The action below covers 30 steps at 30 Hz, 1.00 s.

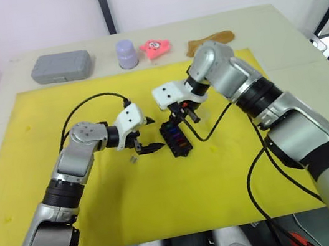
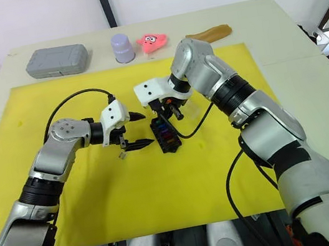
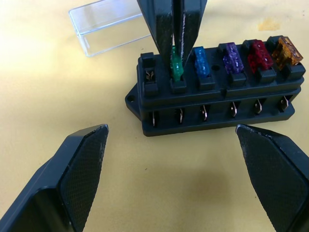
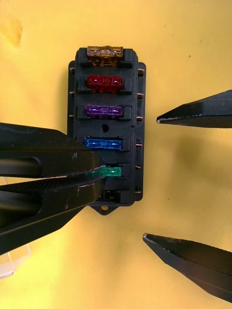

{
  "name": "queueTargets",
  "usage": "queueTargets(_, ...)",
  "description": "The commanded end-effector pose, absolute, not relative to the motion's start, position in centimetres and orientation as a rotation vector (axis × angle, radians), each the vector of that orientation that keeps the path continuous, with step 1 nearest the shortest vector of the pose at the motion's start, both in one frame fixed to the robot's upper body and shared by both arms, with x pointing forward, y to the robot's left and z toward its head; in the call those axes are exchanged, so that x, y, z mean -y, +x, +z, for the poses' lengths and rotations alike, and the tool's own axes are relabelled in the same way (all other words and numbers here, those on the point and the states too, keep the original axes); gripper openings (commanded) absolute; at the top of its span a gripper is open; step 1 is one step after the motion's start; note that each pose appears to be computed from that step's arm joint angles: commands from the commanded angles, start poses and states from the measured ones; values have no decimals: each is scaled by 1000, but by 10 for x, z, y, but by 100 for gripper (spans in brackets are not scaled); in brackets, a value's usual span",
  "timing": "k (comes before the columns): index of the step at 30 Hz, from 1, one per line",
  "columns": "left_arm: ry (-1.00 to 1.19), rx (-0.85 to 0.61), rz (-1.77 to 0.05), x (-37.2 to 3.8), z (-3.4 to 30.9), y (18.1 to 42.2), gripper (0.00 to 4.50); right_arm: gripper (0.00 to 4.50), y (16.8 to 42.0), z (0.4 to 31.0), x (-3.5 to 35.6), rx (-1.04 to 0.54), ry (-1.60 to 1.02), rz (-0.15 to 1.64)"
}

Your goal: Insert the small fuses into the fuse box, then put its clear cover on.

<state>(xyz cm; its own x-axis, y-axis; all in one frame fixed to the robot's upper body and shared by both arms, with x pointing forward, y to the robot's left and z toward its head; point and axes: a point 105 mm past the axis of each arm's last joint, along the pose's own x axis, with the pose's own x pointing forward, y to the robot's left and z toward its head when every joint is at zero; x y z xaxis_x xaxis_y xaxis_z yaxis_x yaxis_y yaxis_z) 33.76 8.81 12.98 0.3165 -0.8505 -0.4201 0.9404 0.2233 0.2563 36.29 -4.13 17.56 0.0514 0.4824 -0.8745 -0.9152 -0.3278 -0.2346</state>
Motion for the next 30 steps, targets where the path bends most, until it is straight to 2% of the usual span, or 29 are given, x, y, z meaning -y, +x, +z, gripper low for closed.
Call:
queueTargets(1,533,-171,-1260,-83,137,336,444,0,367,171,43,-533,-1188,1520)
queueTargets(20,533,-178,-1256,-85,136,337,444,0,369,193,40,-453,-1175,1494)
queueTargets(23,534,-178,-1256,-85,136,337,450,99,368,191,40,-455,-1178,1497)
queueTargets(25,535,-178,-1255,-86,136,337,450,195,368,191,39,-453,-1175,1498)
queueTargets(30,535,-179,-1253,-86,136,337,450,195,368,193,39,-440,-1172,1500)
